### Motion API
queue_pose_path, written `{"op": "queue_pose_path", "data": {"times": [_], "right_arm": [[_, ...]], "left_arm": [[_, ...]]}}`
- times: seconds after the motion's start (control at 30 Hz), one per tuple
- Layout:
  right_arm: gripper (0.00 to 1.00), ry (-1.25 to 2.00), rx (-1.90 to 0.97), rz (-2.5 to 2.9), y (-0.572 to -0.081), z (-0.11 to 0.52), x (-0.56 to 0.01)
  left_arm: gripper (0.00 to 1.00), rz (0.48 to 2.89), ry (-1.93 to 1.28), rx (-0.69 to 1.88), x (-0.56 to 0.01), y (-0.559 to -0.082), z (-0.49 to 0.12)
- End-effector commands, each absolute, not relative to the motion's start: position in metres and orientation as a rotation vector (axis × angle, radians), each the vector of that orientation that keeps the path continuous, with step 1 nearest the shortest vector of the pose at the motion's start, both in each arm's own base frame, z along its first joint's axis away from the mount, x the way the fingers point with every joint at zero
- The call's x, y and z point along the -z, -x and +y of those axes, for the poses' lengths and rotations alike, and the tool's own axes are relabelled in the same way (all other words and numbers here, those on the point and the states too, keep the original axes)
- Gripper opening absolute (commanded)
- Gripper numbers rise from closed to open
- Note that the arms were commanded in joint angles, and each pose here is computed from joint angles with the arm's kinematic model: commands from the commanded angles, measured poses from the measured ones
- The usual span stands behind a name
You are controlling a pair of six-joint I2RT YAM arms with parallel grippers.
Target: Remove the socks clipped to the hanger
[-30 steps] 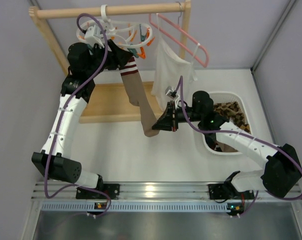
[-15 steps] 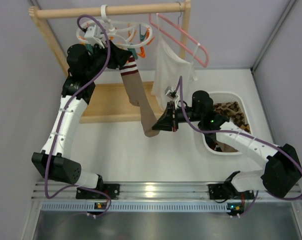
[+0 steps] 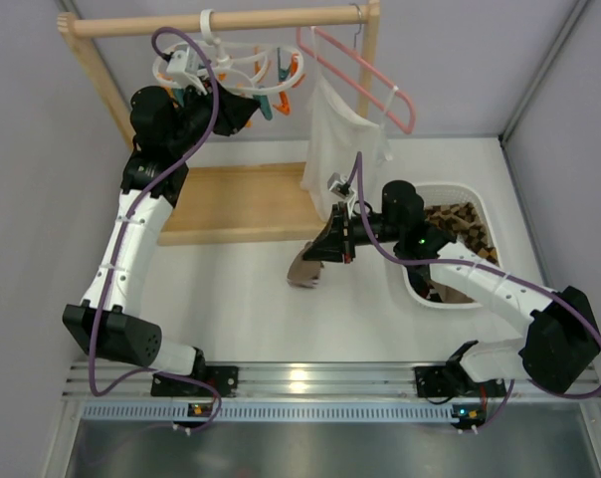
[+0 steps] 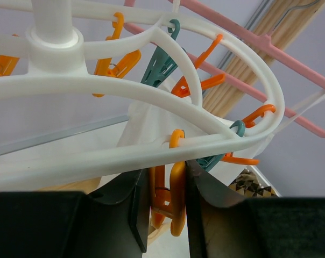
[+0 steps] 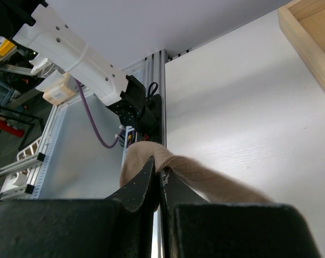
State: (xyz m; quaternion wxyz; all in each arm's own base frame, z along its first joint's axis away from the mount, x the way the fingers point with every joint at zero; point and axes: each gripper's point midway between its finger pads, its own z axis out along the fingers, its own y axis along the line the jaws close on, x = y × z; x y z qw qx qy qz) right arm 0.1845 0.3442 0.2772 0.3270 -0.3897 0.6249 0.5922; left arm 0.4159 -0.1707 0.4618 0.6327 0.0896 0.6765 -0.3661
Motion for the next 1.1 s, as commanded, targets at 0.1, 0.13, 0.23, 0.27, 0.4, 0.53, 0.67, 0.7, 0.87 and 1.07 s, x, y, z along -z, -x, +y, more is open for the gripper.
{"op": "queue_pose_path", "data": {"times": [0.1,0.13,0.23,0.27,0.4,0.53,0.67,0.7,0.87,1.07], "right_arm": [[0.00,1.031,-1.514,1.565,-0.182,0.337,-0.290],[0.00,1.021,-1.506,1.570,-0.182,0.336,-0.290],[0.00,0.979,-1.432,1.575,-0.182,0.326,-0.292],[0.00,0.967,-1.412,1.584,-0.183,0.323,-0.292],[0.00,0.896,-1.291,1.669,-0.188,0.307,-0.278],[0.01,0.839,-1.212,1.717,-0.189,0.293,-0.270],[0.01,0.725,-1.073,1.795,-0.200,0.271,-0.267],[0.01,0.680,-1.019,1.809,-0.206,0.264,-0.267],[0.01,0.556,-0.858,1.842,-0.215,0.234,-0.278],[0.02,0.289,-0.609,1.856,-0.222,0.174,-0.300]], "left_arm": [[0.57,1.476,-0.146,0.830,-0.482,-0.406,-0.161],[0.62,1.479,-0.119,0.820,-0.480,-0.405,-0.158],[0.71,1.509,-0.069,0.813,-0.464,-0.399,-0.152],[0.73,1.511,-0.063,0.812,-0.462,-0.397,-0.151],[0.83,1.508,-0.037,0.821,-0.459,-0.378,-0.147],[0.98,1.535,0.025,0.814,-0.439,-0.365,-0.139],[0.98,1.564,0.088,0.831,-0.415,-0.344,-0.134],[0.98,1.578,0.120,0.821,-0.407,-0.341,-0.130],[0.98,1.769,0.218,0.759,-0.336,-0.314,-0.117],[0.98,1.956,0.226,0.632,-0.272,-0.270,-0.099]]}}
